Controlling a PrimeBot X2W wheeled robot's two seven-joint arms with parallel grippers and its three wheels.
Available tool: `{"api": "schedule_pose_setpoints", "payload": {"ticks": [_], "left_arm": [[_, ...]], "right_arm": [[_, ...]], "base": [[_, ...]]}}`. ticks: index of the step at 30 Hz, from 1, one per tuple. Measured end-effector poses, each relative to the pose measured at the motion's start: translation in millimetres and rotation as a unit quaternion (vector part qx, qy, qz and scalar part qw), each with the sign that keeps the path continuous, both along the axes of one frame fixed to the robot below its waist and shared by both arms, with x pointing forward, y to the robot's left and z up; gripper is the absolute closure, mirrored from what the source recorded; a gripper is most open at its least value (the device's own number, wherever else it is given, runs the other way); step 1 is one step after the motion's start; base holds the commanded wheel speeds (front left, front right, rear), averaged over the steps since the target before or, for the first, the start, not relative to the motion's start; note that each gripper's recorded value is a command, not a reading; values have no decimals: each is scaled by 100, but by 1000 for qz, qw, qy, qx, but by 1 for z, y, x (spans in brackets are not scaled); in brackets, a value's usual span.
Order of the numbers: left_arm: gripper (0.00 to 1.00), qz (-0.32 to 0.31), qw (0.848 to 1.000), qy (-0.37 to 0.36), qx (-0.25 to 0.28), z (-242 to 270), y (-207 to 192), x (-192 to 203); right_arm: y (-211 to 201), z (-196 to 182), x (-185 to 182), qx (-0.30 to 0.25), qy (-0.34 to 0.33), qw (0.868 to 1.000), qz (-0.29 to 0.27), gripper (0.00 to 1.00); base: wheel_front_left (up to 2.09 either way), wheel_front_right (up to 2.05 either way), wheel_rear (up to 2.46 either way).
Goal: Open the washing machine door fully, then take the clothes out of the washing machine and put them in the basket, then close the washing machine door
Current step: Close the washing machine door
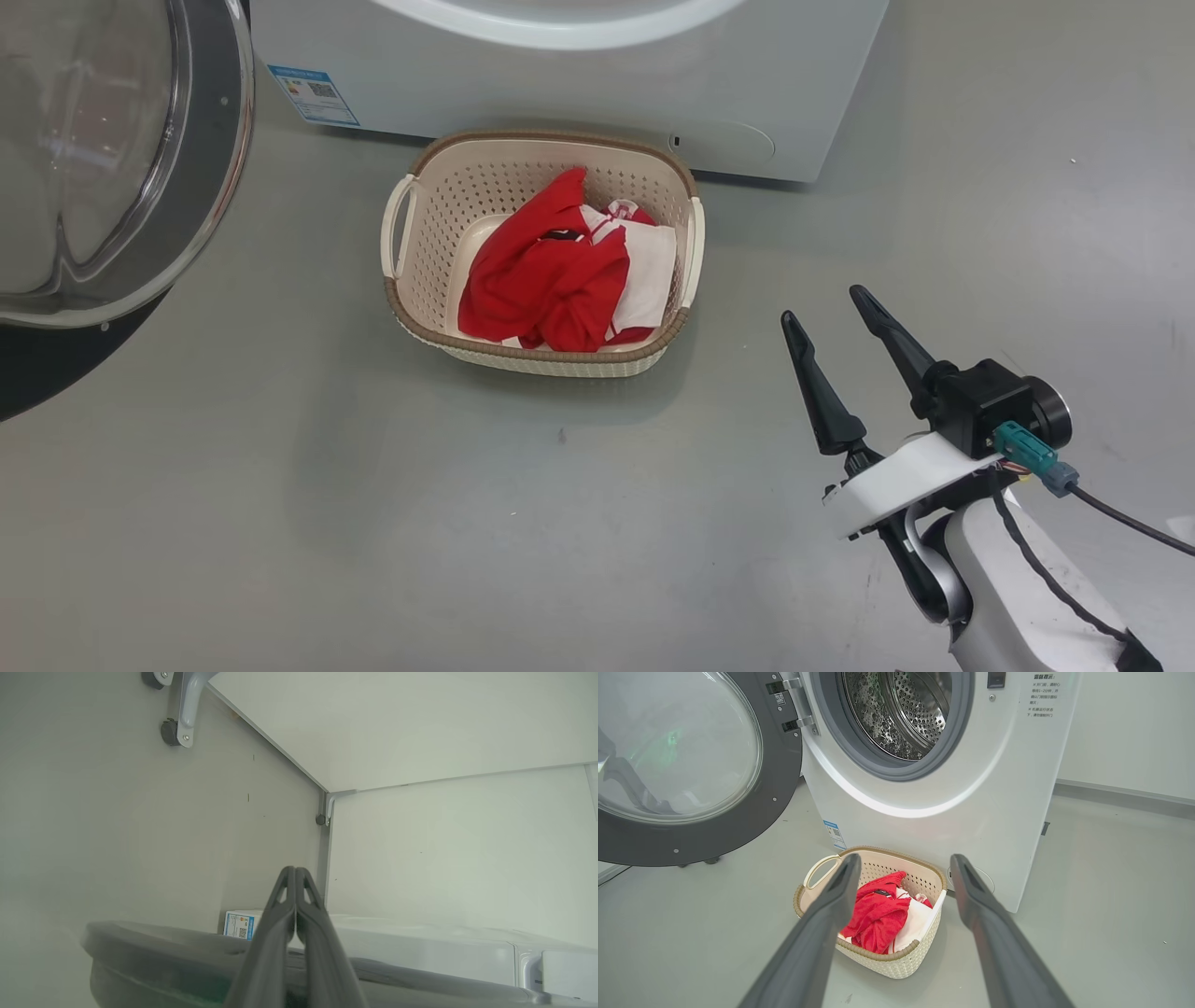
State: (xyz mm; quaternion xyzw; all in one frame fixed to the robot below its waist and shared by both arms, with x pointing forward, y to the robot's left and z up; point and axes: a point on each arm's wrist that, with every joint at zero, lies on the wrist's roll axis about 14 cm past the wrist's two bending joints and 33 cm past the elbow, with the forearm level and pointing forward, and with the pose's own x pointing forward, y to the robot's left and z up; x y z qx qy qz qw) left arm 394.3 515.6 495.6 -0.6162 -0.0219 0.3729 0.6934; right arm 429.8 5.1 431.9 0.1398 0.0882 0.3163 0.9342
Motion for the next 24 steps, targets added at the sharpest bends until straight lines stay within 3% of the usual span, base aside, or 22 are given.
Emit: {"api": "schedule_pose_setpoints", "payload": {"ticks": [24], "left_arm": [[100, -69, 997, -4, -46, 1, -23, 8]], "right_arm": [[7, 7, 0, 1, -8, 1000, 6, 0]], "base": [[0, 0, 0]]}}
